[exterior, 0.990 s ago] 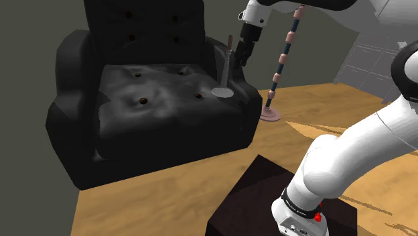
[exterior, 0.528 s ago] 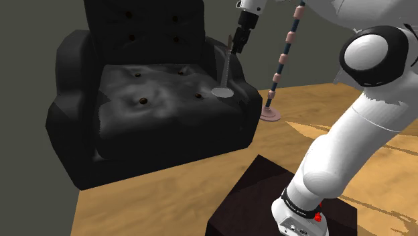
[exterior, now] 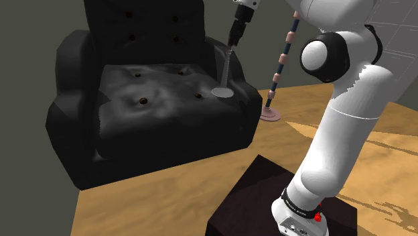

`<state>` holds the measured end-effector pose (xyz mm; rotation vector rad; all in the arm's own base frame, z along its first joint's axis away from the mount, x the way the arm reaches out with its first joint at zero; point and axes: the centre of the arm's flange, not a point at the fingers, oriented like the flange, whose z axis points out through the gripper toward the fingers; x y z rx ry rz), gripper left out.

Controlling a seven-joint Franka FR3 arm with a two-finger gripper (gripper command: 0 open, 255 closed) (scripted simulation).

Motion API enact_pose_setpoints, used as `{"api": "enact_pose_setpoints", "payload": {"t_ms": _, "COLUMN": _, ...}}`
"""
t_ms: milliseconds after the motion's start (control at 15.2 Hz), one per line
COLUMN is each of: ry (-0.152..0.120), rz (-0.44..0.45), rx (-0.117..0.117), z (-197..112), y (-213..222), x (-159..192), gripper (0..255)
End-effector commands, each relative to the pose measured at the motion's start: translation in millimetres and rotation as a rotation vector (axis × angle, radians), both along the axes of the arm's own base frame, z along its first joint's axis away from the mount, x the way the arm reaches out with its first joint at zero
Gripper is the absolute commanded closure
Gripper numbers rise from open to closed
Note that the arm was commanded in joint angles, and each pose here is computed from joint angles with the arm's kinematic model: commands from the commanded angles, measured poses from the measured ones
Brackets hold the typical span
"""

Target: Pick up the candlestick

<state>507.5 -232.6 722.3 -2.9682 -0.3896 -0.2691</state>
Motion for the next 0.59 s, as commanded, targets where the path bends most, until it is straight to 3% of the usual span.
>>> {"api": "enact_pose_setpoints", "payload": {"t_ms": 0, "ry": -0.001, "rz": 0.001, "rx": 0.000, "z": -9.6, "y": -1.4, "x": 0.7, "gripper": 0}}
{"api": "enact_pose_setpoints", "payload": {"t_ms": 330, "ry": -0.001, "rz": 0.001, "rx": 0.000, "z": -28.5, "y": -1.4, "x": 0.7, "gripper": 0}}
{"api": "enact_pose_setpoints", "payload": {"t_ms": 396, "ry": -0.001, "rz": 0.001, "rx": 0.000, "z": -28.2, "y": -1.3, "x": 1.3, "gripper": 255}}
{"api": "enact_pose_setpoints", "payload": {"t_ms": 528, "ry": -0.001, "rz": 0.001, "rx": 0.000, "z": -28.2, "y": -1.3, "x": 1.4, "gripper": 255}}
